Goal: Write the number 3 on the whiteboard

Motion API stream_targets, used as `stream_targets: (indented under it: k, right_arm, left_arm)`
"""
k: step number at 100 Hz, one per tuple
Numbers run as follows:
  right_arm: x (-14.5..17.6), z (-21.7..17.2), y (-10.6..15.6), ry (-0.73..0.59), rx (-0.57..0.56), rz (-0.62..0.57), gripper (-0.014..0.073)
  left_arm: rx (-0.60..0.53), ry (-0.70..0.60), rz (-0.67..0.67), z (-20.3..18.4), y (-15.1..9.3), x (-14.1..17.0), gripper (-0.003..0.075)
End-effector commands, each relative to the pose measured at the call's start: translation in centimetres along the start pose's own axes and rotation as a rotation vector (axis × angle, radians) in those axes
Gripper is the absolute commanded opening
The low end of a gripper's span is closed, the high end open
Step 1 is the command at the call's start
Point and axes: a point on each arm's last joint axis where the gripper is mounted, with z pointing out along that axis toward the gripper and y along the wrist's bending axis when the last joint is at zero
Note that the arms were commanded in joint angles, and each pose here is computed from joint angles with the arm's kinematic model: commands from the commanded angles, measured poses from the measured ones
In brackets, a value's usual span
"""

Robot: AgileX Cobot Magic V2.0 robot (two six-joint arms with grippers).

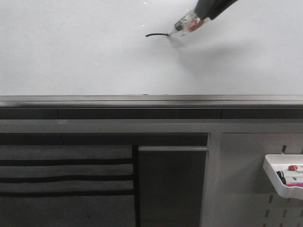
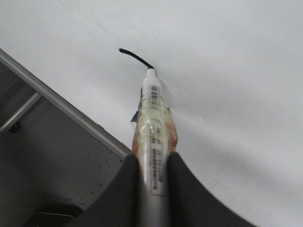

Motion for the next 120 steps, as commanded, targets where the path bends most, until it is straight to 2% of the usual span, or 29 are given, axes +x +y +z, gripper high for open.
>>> stream_targets:
  k: [1,13,27,36,48,58,69,84,97,106,120]
  right_arm:
    - [-0.2,-1.7,-0.4,-0.038,0.04,0.0,-0.0056]
    - [0.5,0.5,1.0,-0.06,0.023,-0.018,-0.0056]
    - [-0.5,1.6,1.9,-0.108,0.017,-0.042,-0.0056]
    - [0.0,1.2,1.4,-0.068,0.033,-0.059,-0.0056]
    - [1.5,-0.1,0.2,0.018,0.053,-0.006,-0.0056]
    - [2.8,0.2,0.8,0.047,0.026,0.012,-0.0056]
    - [2.9,1.8,2.3,-0.012,-0.003,0.019,-0.0056]
    - [1.0,3.3,4.4,-0.112,-0.023,-0.032,-0.0056]
    - [-0.1,1.6,6.4,-0.085,-0.089,-0.082,-0.0056]
    - [0.5,-0.9,8.0,-0.053,-0.142,-0.184,-0.0056]
    - [2.1,-5.6,10.1,-0.095,-0.191,-0.307,-0.0056]
  left_arm:
    - [-0.014,-0.091,-0.02,-0.7,0.2,-1.2,0.041]
    - [-0.014,-0.091,-0.02,-0.7,0.2,-1.2,0.041]
    - [-0.014,-0.091,-0.02,-0.7,0.2,-1.2,0.041]
    - [-0.011,-0.078,-0.02,-0.7,0.2,-1.1,0.041]
    - [-0.006,-0.065,-0.02,-0.7,0.1,-1.0,0.041]
    - [-0.009,-0.059,-0.017,-0.7,0.1,-0.9,0.041]
    - [-0.003,-0.041,-0.017,-0.7,0.1,-0.8,0.041]
    - [-0.006,-0.044,-0.007,-0.7,0.1,-0.8,0.041]
    - [-0.006,-0.044,-0.005,-0.7,0.1,-0.8,0.041]
    - [-0.005,-0.038,0.027,-0.7,0.1,-0.7,0.041]
    - [0.002,-0.015,0.074,-0.6,0.0,-0.6,0.041]
